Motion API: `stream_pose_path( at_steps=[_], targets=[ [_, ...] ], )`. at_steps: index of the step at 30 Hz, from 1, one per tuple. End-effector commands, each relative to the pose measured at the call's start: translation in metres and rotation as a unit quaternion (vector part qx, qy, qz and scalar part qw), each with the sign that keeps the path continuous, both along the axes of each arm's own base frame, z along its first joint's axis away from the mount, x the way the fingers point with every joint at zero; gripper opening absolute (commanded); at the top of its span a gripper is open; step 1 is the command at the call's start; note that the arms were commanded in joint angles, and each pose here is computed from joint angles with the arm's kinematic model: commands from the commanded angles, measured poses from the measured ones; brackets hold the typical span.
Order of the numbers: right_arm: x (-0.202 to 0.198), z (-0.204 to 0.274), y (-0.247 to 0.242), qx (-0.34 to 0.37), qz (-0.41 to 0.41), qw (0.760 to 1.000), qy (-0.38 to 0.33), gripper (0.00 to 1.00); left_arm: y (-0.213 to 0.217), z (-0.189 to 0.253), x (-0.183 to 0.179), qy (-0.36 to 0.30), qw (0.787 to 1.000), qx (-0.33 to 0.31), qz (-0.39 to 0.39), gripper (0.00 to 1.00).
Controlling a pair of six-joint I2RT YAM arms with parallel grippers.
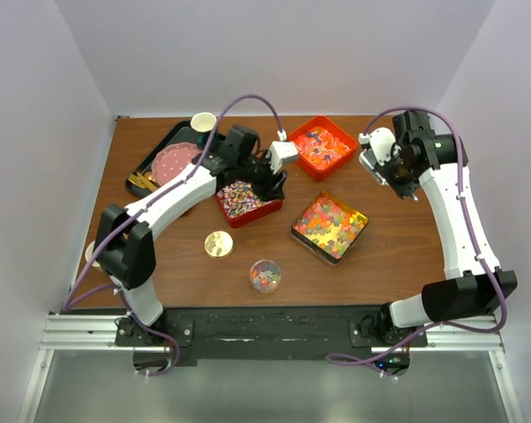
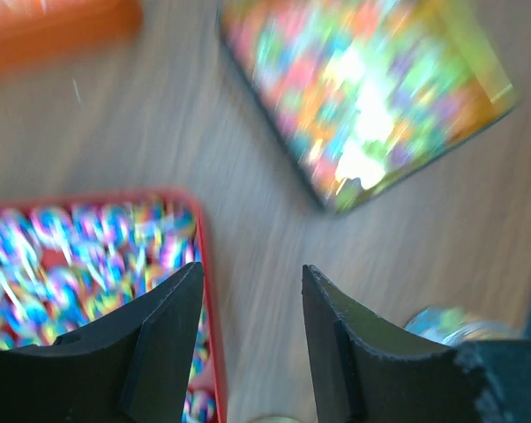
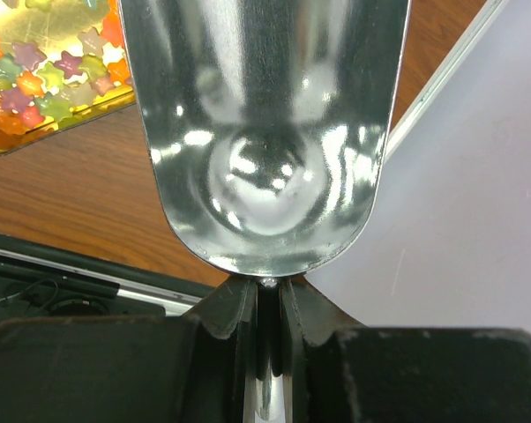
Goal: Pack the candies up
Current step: Move the storage box to the center of the board.
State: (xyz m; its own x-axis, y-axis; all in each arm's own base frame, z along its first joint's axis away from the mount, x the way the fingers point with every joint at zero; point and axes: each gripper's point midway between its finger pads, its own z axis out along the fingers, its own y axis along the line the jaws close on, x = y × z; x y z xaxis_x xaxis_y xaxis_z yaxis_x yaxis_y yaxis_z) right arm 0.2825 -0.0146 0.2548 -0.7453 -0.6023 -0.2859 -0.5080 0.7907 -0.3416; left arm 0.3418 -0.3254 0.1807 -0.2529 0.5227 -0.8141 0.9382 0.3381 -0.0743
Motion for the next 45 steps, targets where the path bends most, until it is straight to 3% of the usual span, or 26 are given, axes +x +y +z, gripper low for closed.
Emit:
stream_pose_path(
  at_steps=[1, 15, 22, 26, 37, 45],
  targets=[
    [0.009, 0.010, 0.007, 0.022, -0.002, 1.000, -0.014, 0.00, 0.043, -0.064, 0.009, 0.010, 0.992, 0.121, 0.029, 0.54],
    [0.010, 0.002, 0.018, 0.048, 0.008, 0.999, 0.007, 0.00, 0.047, -0.105, 0.038, -0.003, 0.984, 0.170, 0.047, 0.51],
    [0.018, 0.008, 0.021, 0.055, 0.013, 0.998, -0.001, 0.00, 0.047, -0.119, 0.022, 0.017, 0.984, 0.176, 0.005, 0.15],
    [0.020, 0.009, 0.022, 0.056, 0.013, 0.998, -0.002, 0.00, 0.052, -0.116, 0.010, 0.018, 0.985, 0.173, -0.007, 0.00],
    [0.021, 0.007, 0.023, 0.057, 0.017, 0.998, 0.003, 0.00, 0.059, -0.118, -0.038, 0.009, 0.980, 0.173, -0.093, 0.00],
    [0.022, 0.008, 0.025, 0.059, 0.020, 0.998, 0.004, 0.00, 0.009, -0.120, -0.091, -0.002, 0.970, 0.162, -0.182, 0.00]
  ],
)
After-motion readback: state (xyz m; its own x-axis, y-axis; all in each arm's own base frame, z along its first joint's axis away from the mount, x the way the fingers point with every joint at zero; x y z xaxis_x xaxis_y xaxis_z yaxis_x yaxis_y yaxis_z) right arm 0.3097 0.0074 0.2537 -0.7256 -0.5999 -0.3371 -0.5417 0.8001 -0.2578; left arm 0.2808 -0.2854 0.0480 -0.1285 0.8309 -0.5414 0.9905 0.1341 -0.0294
